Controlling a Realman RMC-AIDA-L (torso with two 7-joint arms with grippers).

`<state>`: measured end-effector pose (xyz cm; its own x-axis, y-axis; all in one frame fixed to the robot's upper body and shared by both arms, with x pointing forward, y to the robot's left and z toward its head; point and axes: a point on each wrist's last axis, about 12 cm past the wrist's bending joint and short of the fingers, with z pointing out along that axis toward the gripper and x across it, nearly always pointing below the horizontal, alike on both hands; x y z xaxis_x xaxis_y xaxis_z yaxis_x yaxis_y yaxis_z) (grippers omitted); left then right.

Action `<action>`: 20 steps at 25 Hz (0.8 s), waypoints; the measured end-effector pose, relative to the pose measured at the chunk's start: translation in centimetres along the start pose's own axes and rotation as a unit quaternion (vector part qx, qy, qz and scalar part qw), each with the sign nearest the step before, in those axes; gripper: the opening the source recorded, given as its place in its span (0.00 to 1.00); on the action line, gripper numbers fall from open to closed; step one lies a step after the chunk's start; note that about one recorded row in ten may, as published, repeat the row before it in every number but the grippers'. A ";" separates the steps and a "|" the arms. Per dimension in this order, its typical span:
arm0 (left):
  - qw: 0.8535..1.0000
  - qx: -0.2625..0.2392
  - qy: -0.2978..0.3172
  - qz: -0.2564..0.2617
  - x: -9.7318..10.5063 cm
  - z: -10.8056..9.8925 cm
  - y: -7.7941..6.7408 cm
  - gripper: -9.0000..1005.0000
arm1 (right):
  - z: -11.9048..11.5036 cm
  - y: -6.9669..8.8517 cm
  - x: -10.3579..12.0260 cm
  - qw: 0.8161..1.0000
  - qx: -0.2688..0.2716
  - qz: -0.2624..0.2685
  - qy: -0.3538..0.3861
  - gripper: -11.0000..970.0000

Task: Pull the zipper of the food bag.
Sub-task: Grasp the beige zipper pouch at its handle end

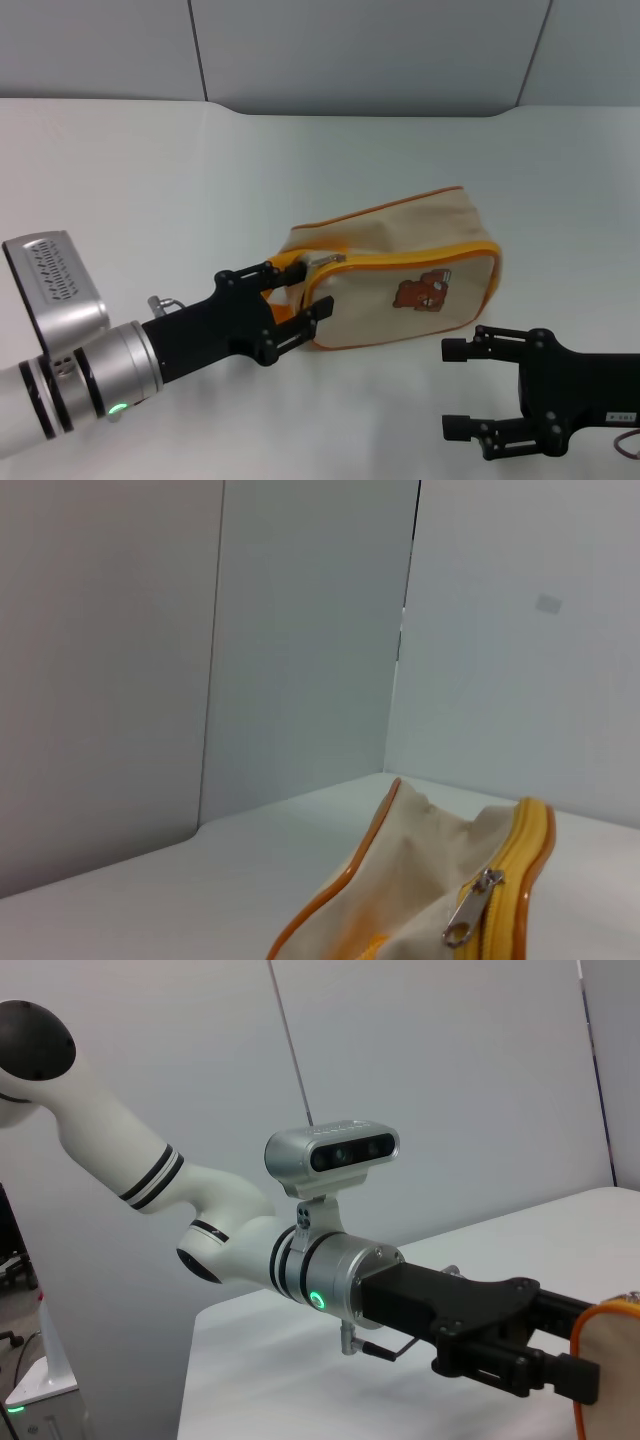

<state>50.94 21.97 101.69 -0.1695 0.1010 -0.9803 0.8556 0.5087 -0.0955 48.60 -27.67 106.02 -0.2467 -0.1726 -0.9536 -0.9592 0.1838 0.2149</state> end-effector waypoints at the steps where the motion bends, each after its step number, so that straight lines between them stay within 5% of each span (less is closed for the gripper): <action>1: 1.000 0.000 0.000 -0.001 -0.1 0.2 0.0 0.69 | 0.0 0.0 0.0 1.000 0.000 0.000 0.000 0.86; 14: 1.000 0.004 -0.008 -0.005 -0.5 0.6 0.1 0.23 | 0.2 -0.2 -0.7 0.999 0.011 0.015 -0.032 0.86; 17: 1.000 0.016 -0.022 -0.002 -0.9 0.2 0.0 0.10 | -0.4 -1.4 -1.9 0.993 0.045 0.079 -0.074 0.86; 20: 0.999 0.022 -0.031 0.001 -1.3 -0.1 0.2 0.10 | -0.8 -2.3 -2.9 0.986 0.055 0.129 -0.090 0.86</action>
<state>51.27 22.03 102.92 -0.1393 0.0481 -0.9891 0.8770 0.4699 -0.1007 51.38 -28.32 108.43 -0.4429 0.0661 -0.8941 -0.8443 0.3047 0.4407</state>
